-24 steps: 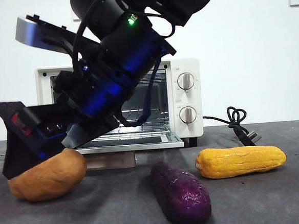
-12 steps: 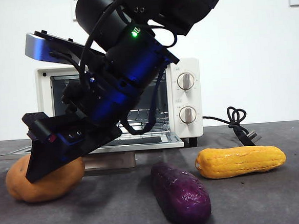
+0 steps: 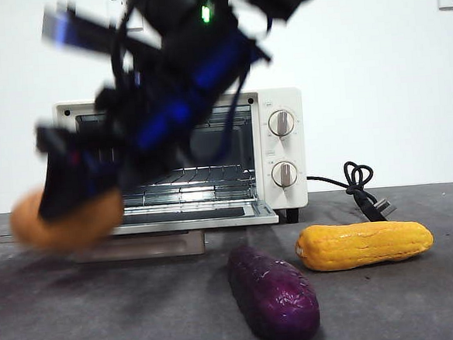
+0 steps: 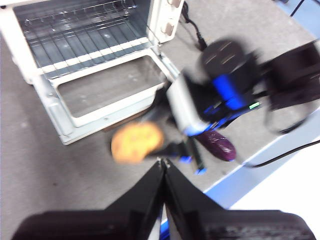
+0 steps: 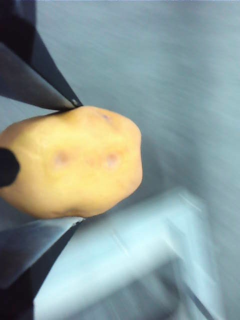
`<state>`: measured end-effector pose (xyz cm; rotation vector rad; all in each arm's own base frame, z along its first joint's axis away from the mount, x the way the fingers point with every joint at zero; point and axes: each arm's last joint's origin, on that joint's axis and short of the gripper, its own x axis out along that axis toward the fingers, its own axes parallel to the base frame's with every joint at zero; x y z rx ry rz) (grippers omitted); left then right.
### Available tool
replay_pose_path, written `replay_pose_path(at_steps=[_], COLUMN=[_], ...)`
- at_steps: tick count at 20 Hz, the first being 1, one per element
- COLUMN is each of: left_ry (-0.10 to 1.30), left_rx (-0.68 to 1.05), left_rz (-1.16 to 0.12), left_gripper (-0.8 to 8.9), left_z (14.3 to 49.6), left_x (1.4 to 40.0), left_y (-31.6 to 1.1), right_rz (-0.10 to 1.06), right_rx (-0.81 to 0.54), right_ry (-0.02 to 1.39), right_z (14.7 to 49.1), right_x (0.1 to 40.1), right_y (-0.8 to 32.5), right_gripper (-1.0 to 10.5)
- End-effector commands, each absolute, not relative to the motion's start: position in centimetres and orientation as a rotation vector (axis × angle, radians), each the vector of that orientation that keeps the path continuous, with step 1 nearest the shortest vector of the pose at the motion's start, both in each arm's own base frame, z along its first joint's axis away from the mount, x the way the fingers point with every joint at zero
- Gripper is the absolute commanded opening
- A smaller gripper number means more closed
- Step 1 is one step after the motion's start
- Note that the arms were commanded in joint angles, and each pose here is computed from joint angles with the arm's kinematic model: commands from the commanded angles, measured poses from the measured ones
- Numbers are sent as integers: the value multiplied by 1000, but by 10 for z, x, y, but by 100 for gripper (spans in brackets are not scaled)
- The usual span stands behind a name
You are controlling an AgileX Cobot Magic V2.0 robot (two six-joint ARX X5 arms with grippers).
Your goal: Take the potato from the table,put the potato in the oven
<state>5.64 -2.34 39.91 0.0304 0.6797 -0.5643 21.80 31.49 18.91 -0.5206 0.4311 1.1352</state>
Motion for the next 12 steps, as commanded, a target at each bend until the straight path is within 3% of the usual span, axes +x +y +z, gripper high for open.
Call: replay_pose_path(at_steps=[1,7,12], left_ry=[676,679,678], left_rx=[59,59,58], left_rz=[-546,-543,-543], left_gripper=[-8,-8,-8], left_z=[397,397,397], left_x=[57,57,57], left_y=[-23,-23,-23], right_rz=[989,709,601], right_rx=[-499,-268,-196], right_ry=[370,360,359], right_z=[205,213,210], right_x=[231,292,322], right_y=[306,260,230], right_gripper=[-17,-18,-18])
